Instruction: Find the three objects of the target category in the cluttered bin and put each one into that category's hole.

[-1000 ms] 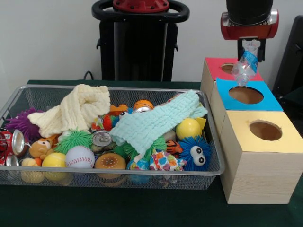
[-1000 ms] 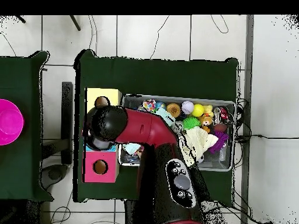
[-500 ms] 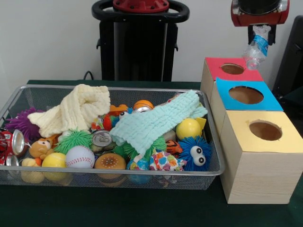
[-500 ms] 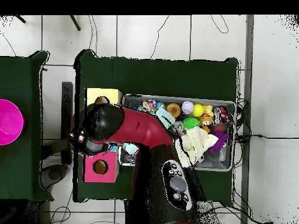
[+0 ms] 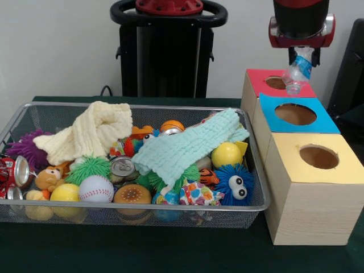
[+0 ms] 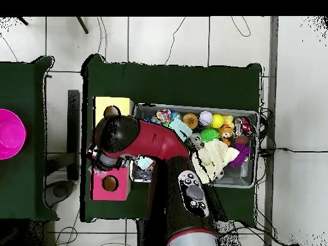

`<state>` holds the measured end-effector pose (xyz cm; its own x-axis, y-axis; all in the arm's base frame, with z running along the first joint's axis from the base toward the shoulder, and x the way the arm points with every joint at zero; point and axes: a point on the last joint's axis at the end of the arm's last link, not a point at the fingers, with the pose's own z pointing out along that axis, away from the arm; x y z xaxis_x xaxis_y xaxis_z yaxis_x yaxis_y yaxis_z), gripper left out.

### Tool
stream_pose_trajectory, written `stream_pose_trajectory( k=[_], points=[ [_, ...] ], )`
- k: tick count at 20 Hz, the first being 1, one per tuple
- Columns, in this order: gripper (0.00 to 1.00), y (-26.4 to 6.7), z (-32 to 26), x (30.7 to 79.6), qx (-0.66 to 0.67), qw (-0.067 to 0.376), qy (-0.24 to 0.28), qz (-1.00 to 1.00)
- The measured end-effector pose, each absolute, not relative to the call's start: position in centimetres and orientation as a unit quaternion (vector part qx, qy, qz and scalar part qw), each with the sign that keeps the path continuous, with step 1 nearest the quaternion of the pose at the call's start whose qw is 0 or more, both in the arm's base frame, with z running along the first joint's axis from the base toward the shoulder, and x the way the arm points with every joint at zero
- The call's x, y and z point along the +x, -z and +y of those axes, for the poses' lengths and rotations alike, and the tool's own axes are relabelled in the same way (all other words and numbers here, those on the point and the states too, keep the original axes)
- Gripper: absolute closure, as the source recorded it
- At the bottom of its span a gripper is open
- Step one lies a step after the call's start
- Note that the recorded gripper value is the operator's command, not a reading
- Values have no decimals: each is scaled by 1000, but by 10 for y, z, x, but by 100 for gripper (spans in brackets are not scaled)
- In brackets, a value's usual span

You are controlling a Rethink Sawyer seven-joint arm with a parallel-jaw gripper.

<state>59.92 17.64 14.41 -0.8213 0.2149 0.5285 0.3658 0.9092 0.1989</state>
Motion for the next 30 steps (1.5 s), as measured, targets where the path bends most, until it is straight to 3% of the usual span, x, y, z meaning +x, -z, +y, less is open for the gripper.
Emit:
stream_pose_trajectory(
  k=[13,30],
  points=[
    [100,-100,179,583,-160,300,145,-929],
    [100,-99,182,599,-167,272,151,-936]
  ],
)
